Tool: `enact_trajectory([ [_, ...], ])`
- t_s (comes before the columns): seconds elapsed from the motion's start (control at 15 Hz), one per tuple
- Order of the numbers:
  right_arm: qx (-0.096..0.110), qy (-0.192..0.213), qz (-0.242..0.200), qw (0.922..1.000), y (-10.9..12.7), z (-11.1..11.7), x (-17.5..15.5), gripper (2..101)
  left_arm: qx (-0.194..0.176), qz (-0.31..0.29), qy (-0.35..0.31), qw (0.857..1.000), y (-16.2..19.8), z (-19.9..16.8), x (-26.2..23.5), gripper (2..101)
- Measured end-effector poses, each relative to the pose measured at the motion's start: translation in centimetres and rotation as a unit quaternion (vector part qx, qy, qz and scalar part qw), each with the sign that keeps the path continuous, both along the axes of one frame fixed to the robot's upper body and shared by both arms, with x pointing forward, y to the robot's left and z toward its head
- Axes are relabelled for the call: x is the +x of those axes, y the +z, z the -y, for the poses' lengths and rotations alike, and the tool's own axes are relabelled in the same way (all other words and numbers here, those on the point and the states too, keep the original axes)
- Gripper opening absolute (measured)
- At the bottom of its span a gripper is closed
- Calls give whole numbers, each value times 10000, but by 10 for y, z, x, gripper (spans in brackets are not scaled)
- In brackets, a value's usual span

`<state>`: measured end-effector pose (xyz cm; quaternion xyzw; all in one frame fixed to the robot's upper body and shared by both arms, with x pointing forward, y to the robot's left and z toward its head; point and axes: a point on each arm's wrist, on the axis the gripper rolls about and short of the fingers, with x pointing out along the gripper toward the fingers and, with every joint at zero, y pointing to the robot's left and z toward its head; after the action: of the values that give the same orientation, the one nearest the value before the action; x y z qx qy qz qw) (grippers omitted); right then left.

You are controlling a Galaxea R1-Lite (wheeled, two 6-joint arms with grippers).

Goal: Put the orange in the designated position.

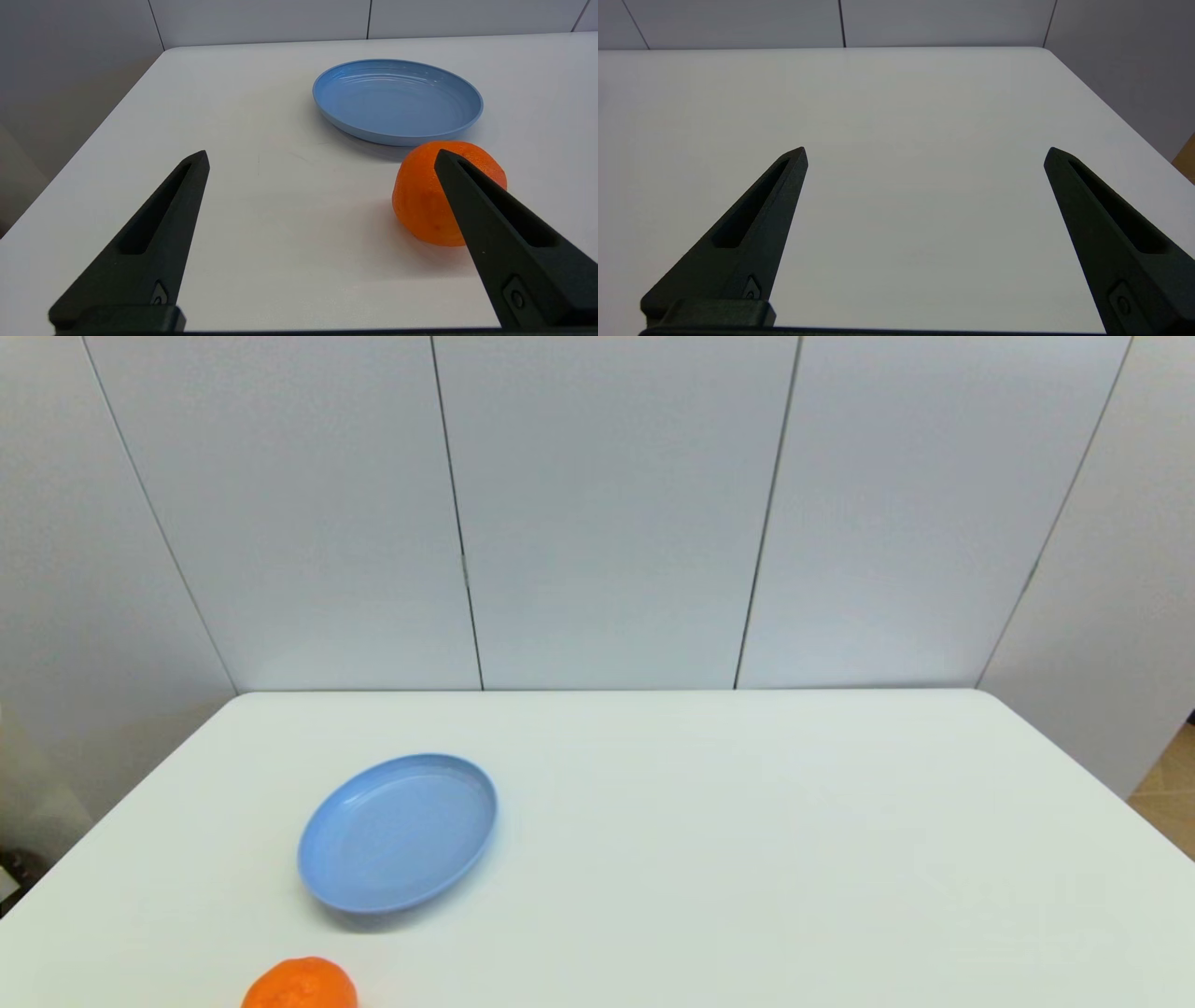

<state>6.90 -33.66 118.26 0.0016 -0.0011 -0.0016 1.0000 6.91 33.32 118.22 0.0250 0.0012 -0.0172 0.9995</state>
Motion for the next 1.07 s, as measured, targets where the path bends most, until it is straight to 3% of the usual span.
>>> enact_trajectory([
  [1.07, 0, 2, -4, 10000, 0, 0, 0, 1005, 0, 0, 2, 10000, 0, 0, 0, 978],
])
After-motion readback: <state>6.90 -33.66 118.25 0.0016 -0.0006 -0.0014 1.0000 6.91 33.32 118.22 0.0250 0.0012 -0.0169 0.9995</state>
